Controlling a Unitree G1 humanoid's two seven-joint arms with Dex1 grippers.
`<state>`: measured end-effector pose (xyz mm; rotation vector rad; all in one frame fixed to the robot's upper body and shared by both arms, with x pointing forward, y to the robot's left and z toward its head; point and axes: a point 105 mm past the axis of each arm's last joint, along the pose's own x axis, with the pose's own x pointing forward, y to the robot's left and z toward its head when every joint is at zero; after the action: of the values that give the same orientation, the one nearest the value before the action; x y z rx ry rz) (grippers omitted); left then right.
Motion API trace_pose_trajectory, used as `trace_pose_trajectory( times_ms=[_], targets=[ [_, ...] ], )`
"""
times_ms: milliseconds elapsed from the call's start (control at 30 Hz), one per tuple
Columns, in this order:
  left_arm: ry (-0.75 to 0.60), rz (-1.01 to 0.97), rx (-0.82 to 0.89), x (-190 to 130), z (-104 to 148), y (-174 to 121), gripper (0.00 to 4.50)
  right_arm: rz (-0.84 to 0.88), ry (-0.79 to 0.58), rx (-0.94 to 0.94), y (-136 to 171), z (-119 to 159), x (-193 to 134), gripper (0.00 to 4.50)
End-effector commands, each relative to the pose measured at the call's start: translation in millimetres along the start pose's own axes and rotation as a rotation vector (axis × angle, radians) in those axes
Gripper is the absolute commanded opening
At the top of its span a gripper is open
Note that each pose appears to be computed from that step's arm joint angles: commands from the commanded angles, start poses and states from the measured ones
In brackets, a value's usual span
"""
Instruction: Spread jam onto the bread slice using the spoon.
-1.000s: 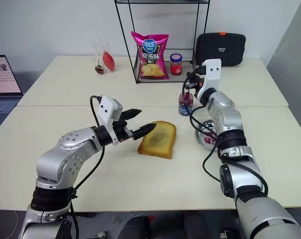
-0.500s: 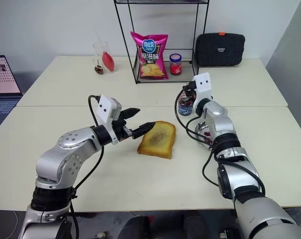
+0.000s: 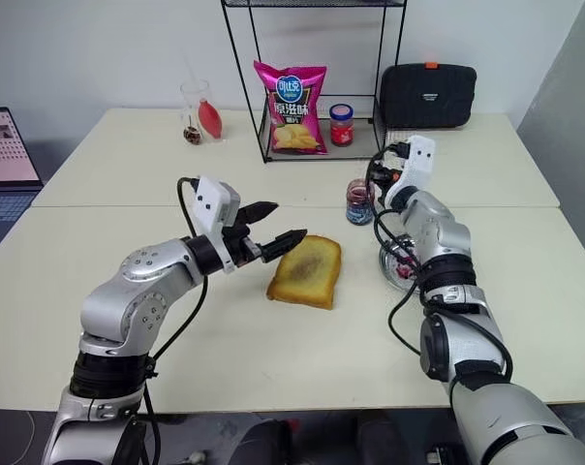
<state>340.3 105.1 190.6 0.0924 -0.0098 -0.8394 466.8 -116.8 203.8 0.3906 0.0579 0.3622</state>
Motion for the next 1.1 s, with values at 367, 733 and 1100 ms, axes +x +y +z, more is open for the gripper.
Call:
trace_pose_trajectory(
  times_ms=[367,733,1100],
  targets=[
    [-0.04,-0.038,0.038,5.5,8.7,-3.6,4.5,-0.045,-0.152,0.182,5.2,64.2,-5.4,0.01],
    [-0.038,-0.055,0.046,5.6,8.7,-3.4,4.5,-0.068,-0.16,0.466,-3.6,62.8,-8.9,0.01],
    [-0.015,-0.051,0.091,-35.3,9.1,-6.0,4.5,0.082,-0.161,0.495,41.0,81.4,-23.4,0.01]
  ],
)
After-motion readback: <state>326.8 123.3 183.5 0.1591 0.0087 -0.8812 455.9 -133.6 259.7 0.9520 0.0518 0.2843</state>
